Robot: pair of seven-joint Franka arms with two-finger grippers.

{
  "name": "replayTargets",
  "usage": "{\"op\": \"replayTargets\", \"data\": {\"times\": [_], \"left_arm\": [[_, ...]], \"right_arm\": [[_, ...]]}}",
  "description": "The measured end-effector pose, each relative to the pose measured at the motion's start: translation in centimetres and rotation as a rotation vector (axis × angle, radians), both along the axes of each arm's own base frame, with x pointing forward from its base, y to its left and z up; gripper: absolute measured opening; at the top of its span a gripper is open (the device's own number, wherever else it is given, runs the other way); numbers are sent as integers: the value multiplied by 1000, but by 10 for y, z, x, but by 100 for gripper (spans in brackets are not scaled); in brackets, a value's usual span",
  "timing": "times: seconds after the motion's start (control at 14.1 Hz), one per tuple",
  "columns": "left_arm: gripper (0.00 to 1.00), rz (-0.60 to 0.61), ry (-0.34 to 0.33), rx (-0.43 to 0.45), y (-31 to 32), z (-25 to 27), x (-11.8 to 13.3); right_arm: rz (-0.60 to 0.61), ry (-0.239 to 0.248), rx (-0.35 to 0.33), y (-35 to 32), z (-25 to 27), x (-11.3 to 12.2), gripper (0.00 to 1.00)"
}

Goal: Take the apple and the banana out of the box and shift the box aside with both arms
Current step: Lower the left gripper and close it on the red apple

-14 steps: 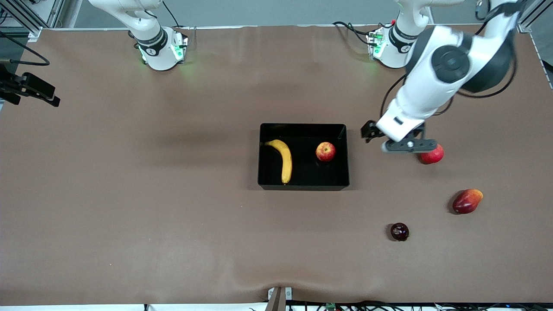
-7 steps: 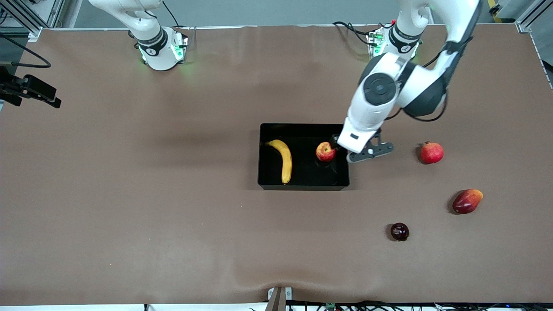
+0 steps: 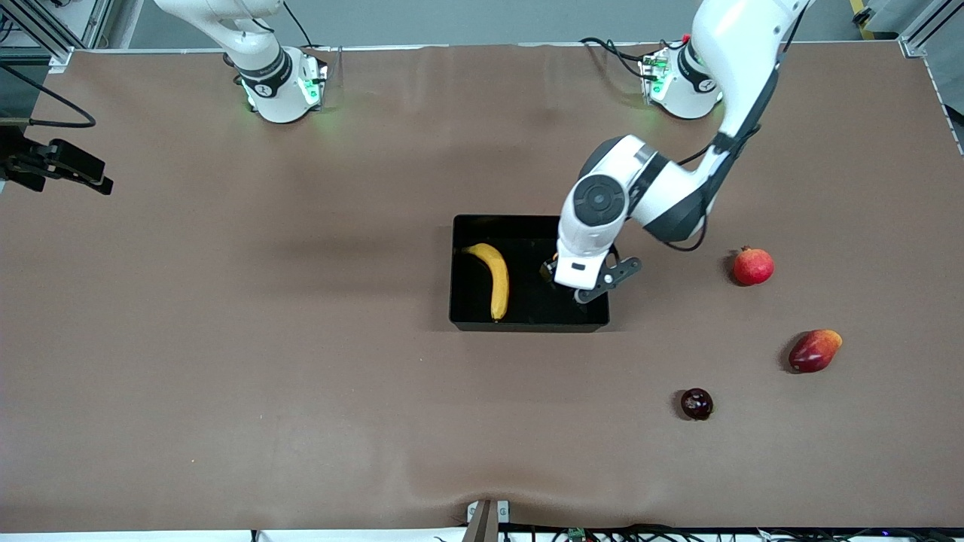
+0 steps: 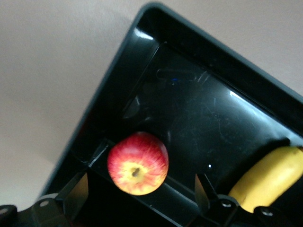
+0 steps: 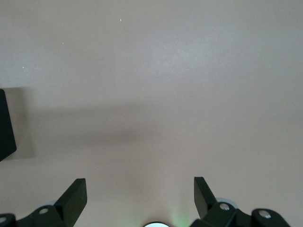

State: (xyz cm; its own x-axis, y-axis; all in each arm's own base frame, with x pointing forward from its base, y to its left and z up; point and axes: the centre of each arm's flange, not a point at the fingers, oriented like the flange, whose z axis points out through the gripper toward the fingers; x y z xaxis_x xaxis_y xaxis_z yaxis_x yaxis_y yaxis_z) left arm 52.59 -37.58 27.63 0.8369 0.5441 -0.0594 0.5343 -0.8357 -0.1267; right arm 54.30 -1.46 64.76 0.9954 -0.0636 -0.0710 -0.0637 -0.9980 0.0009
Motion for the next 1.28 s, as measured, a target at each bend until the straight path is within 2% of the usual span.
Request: {"op": "replayTargets", "data": {"times": [0.36, 0.5, 0.99, 1.14, 1.28], "left_arm": [[100, 53, 56, 43, -10, -44, -9], [100, 66, 72, 56, -9, -53, -11], [100, 93, 92, 106, -11, -82, -21], [96, 93, 95, 110, -11, -86, -22], [80, 95, 91, 108, -11, -84, -20]], "right_arm": [[17, 20, 1, 9, -14, 9, 100], [33, 2, 1, 18, -18, 15, 100], [53, 5, 1, 29, -24, 20, 100], [53, 5, 1, 29, -24, 20, 100], [53, 5, 1, 29, -24, 20, 100]]}}
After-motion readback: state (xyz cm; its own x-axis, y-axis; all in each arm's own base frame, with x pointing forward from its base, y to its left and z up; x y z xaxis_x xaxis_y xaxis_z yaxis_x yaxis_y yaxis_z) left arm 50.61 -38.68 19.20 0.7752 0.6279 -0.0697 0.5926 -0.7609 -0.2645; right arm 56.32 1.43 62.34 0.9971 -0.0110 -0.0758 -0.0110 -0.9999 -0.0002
